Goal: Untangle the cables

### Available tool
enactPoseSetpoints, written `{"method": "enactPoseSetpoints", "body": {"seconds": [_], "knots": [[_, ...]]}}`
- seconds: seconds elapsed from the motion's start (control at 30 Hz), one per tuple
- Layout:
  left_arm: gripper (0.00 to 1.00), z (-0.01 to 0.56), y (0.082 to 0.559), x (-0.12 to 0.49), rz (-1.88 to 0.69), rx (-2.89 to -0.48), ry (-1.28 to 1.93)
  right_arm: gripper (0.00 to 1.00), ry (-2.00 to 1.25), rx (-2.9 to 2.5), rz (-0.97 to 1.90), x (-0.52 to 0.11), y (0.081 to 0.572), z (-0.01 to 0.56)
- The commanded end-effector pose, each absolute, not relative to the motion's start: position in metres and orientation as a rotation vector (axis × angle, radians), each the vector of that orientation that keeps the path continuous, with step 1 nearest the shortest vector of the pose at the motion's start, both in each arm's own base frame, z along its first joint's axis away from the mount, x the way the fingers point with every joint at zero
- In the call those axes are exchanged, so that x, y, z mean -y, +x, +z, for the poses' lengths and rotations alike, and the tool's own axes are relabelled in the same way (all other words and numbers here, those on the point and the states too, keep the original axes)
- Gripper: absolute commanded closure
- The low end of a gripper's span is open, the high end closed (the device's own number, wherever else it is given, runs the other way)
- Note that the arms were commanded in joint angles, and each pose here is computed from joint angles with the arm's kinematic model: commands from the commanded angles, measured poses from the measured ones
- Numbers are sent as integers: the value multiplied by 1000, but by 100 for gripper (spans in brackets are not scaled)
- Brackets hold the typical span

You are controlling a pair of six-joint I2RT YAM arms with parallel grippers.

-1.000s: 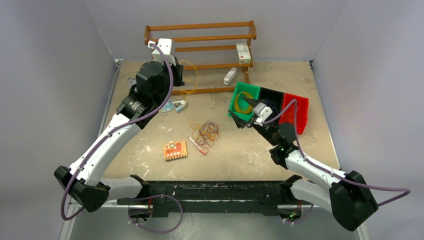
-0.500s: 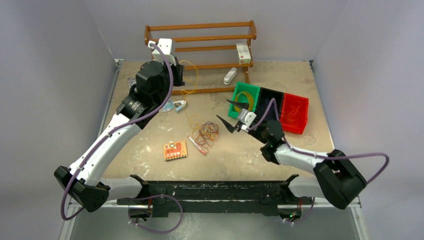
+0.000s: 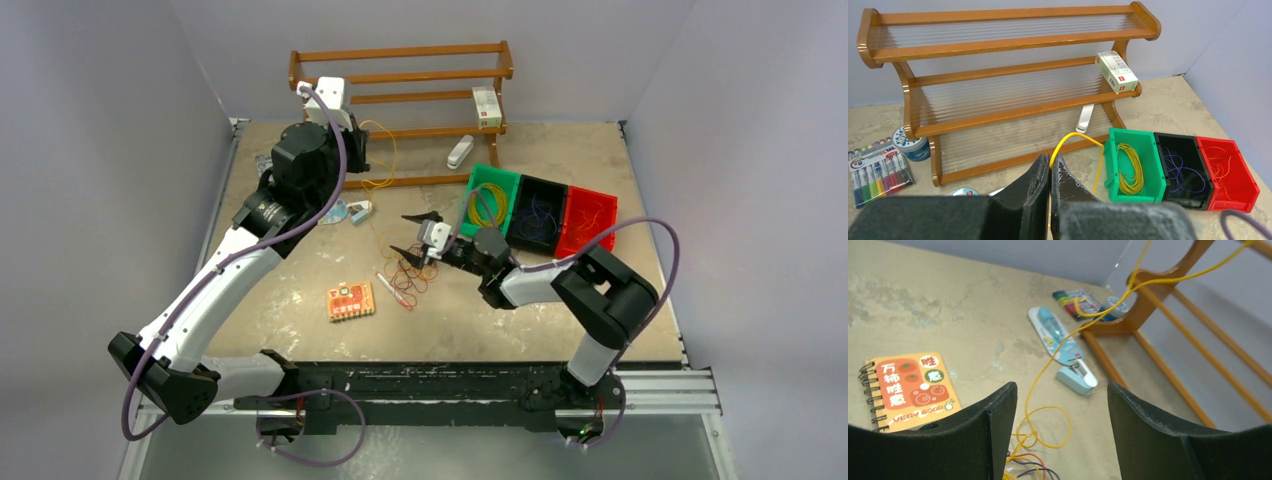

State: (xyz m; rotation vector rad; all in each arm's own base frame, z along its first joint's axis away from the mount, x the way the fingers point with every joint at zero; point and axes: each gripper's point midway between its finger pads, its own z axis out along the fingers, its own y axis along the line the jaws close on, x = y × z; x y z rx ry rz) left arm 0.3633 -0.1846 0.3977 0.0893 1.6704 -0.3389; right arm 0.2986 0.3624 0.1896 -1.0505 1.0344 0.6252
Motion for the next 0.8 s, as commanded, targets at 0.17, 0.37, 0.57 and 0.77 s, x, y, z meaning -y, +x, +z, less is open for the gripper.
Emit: {"method": "enactPoseSetpoints", "body": {"seconds": [0.17, 0.37, 0.57, 0.77], "knots": [[100, 435, 358, 180, -376, -1575, 60, 33, -1131, -1013, 496, -389, 323, 171], [100, 433, 358, 180, -377, -1577, 60, 34, -1183, -1055, 445, -393, 333, 148], [100, 431, 357, 179, -373, -1584, 61, 44, -1224, -1116, 402, -392, 342, 124], [100, 430, 356, 177, -366, -1585, 52, 78, -1199, -1120, 396, -393, 347, 131]]}}
